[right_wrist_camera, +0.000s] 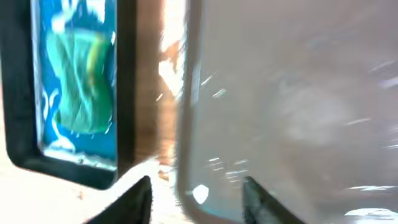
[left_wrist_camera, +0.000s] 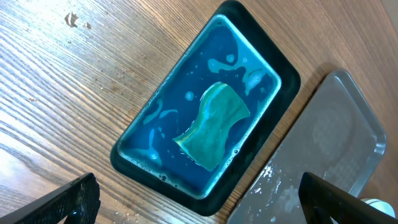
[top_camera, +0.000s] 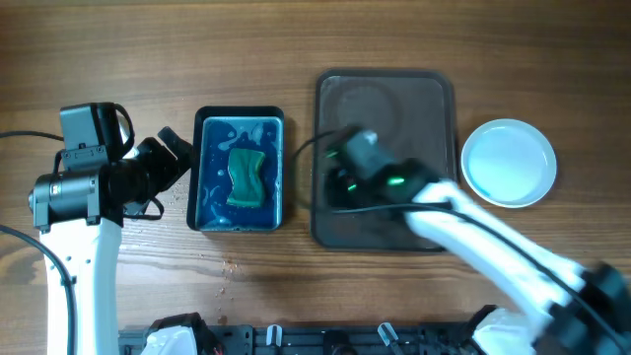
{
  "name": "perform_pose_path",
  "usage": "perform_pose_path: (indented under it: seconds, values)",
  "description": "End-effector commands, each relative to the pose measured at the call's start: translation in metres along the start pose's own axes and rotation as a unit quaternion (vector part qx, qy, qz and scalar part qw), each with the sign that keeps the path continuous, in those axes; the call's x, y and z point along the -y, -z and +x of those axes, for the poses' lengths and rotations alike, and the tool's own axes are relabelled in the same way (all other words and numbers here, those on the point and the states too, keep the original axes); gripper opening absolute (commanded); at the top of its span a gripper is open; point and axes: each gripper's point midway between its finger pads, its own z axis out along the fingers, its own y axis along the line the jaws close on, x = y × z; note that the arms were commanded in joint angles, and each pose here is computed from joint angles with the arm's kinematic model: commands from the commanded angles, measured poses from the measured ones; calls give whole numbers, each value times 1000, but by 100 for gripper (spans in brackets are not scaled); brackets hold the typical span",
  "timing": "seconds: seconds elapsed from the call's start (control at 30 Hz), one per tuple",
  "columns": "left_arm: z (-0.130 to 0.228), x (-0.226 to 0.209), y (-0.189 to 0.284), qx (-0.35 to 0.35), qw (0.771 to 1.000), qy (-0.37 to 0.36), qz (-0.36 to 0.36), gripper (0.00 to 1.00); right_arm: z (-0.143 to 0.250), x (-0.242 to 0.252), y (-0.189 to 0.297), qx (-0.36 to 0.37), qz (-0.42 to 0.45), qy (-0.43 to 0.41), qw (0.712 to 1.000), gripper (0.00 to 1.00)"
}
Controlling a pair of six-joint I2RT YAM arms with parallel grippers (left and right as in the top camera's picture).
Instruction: Clean dirty plates on tray and stack at the side
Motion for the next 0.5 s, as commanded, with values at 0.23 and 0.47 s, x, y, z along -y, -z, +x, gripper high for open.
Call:
perform_pose_path:
  seconds: [0.23, 0.47]
  values:
    - [-3, 3, 5, 6, 1000, 1, 9, 100, -14, 62, -10, -57, -50, 24, 997, 20]
    - [-3, 3, 5, 6, 1000, 1, 9, 100, -36, 40, -58, -11, -38, -4, 999, 4]
